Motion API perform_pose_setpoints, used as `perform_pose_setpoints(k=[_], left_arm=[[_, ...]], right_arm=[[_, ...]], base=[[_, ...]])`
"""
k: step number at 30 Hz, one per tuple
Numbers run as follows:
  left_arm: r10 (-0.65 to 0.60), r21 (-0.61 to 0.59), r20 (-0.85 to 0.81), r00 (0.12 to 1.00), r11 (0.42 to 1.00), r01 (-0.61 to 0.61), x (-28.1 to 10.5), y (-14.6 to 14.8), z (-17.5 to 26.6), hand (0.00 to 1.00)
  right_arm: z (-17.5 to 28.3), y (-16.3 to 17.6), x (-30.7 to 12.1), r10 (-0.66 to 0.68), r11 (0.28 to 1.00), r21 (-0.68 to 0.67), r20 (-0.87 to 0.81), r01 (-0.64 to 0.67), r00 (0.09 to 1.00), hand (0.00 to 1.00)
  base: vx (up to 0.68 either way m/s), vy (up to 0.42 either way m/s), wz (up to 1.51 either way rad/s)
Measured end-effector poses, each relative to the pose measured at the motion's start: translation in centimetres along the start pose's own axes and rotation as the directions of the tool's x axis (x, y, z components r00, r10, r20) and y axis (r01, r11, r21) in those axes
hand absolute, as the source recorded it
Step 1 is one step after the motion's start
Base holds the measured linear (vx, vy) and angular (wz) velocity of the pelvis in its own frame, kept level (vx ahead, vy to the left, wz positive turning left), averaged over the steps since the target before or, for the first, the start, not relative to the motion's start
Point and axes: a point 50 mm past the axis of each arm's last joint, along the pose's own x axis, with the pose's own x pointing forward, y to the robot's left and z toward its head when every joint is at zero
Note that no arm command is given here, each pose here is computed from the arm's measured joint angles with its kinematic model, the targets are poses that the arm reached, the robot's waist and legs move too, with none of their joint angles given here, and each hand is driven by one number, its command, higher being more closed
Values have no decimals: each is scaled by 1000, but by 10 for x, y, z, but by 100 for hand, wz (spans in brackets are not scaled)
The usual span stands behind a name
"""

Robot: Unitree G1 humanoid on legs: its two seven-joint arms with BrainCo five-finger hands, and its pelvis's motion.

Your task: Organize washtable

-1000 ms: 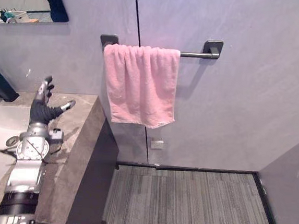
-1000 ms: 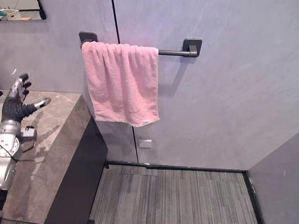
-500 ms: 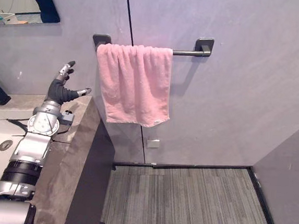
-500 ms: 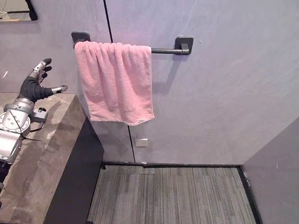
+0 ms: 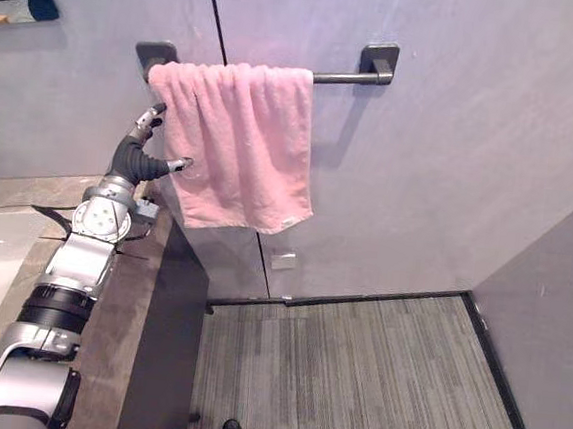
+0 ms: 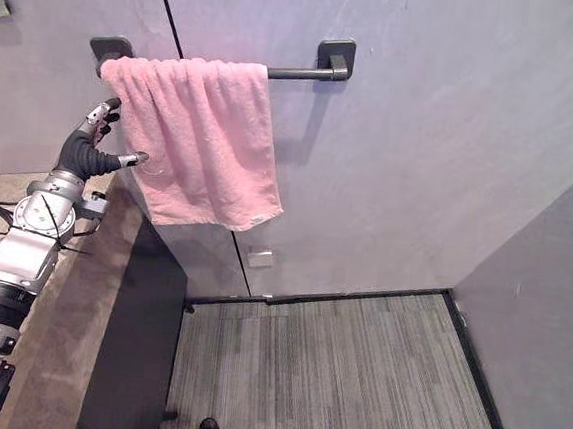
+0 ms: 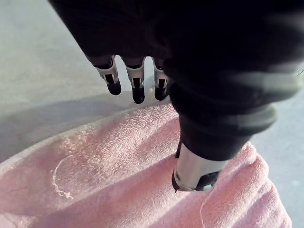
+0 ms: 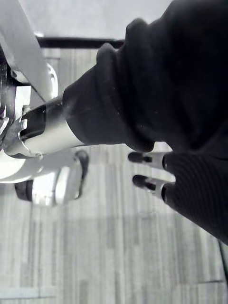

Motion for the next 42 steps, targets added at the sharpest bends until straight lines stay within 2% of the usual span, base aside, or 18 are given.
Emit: perform_pose_setpoints(k=[4, 6, 15, 25, 29, 35, 42], left_arm=[[60, -17, 37, 997, 998, -59, 7, 7, 11, 0], [116, -59, 35, 993, 992, -114, 7, 11, 11, 0], [228, -121, 11, 974, 967, -225, 6, 22, 7, 0], [267, -133, -14, 964, 955, -266, 4, 29, 2, 0], [258, -153, -25, 966, 954, -259, 4, 28, 0, 0], [128, -155, -20, 992, 979, -130, 6, 4, 0, 0], [67, -174, -15, 998, 982, -68, 15, -8, 5, 0]], right_arm=[[2, 3, 1, 4, 1000, 3, 7, -4, 1000, 0], [1, 3, 0, 5, 1000, 4, 5, -5, 1000, 0], [4, 6, 1, 9, 1000, 6, 14, -9, 1000, 0], [7, 7, 2, 15, 1000, -8, 21, -15, 1000, 0], [8, 10, 2, 29, 999, -32, 23, -29, 999, 0], [11, 16, 2, 49, 998, -37, 35, -48, 998, 0], [22, 17, 2, 49, 999, -25, 82, -47, 995, 0]], base=[[-51, 4, -3], [-41, 1, -1], [0, 0, 0], [-11, -2, 0], [-20, -3, 1], [-6, -2, 6], [-3, -1, -3]])
